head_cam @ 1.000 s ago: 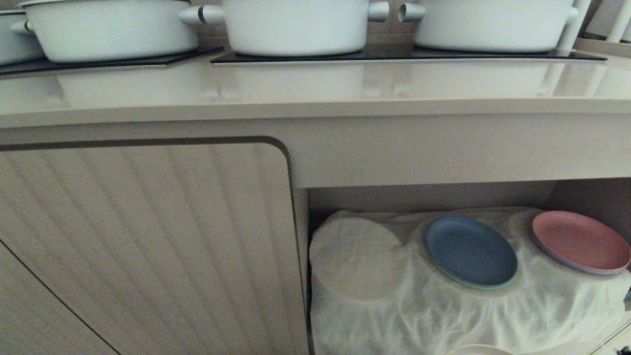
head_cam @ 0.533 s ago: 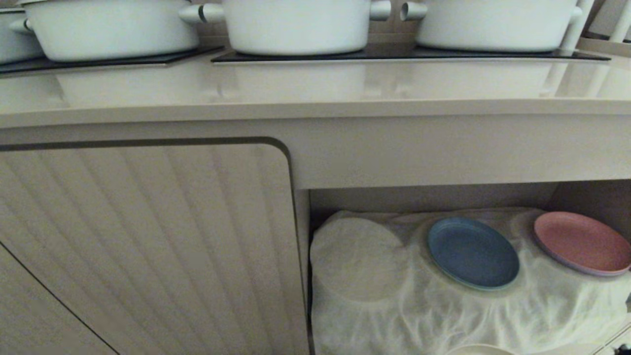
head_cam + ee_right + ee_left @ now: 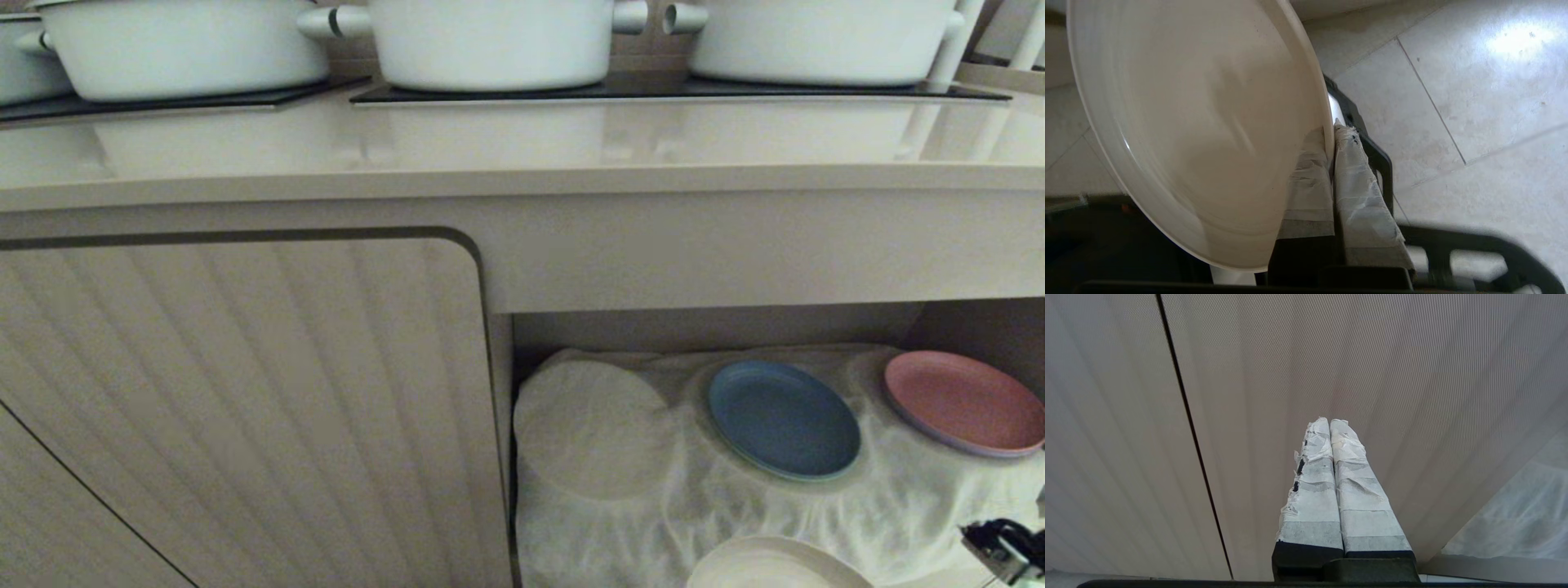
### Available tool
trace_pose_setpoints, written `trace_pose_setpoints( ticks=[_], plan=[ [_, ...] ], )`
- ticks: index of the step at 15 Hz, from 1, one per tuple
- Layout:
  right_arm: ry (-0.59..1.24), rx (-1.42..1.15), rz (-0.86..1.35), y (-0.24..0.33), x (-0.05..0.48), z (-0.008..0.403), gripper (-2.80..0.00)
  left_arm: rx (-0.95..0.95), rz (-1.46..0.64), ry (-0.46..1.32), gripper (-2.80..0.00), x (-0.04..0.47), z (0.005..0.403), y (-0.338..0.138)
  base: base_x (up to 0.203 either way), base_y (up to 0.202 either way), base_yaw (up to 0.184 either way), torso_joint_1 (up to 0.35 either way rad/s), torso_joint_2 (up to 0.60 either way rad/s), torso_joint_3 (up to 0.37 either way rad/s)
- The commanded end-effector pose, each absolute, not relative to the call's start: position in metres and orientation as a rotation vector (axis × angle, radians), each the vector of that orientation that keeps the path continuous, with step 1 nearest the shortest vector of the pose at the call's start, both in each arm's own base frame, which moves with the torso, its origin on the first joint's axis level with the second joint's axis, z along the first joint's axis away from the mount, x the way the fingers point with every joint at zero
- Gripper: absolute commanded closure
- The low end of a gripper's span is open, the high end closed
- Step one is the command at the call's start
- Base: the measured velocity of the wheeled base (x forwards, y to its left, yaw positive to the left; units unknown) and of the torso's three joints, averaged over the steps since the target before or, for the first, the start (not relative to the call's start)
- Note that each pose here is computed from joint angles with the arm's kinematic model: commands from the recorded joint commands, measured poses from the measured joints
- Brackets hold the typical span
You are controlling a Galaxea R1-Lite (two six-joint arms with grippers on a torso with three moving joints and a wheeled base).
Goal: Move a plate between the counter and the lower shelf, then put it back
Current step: Put the plate in the cupboard
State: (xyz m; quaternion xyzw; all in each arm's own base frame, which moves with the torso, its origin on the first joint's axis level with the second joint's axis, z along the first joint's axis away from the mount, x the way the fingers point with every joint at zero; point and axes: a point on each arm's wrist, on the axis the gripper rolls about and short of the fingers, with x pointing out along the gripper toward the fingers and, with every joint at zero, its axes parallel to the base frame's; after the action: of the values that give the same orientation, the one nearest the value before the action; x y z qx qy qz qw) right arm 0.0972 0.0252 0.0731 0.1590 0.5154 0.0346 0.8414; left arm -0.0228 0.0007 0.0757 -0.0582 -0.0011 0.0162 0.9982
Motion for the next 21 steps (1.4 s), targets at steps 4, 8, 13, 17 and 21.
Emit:
trace_pose_setpoints(
  ticks=[4,8,13,17,21],
  plan=[
    [1.096,0.341,0.071,0.034,0.134,0.057,0.0,-0.117,0.034,-0.002,0.0,-0.023,0.076,0.001,0.0,0.0,0.0,0.0,0.0,0.0],
    [1.053,0.351,0.08,0.038,0.15,0.062,0.0,-0.118,0.034,-0.004,0.0,-0.023,0.076,0.001,0.0,0.0,0.0,0.0,0.0,0.0],
    [1.071,0.351,0.073,0.044,0.177,0.058,0.0,-0.118,0.034,-0.002,0.0,-0.023,0.076,0.001,0.0,0.0,0.0,0.0,0.0,0.0],
    [1.037,0.36,0.084,0.048,0.194,0.064,0.0,-0.117,0.034,-0.002,0.0,-0.023,0.075,0.001,0.0,0.0,0.0,0.0,0.0,0.0],
    [1.005,0.386,0.086,0.052,0.212,0.07,0.0,-0.118,0.034,-0.003,0.0,-0.023,0.076,0.001,0.0,0.0,0.0,0.0,0.0,0.0]
  ],
)
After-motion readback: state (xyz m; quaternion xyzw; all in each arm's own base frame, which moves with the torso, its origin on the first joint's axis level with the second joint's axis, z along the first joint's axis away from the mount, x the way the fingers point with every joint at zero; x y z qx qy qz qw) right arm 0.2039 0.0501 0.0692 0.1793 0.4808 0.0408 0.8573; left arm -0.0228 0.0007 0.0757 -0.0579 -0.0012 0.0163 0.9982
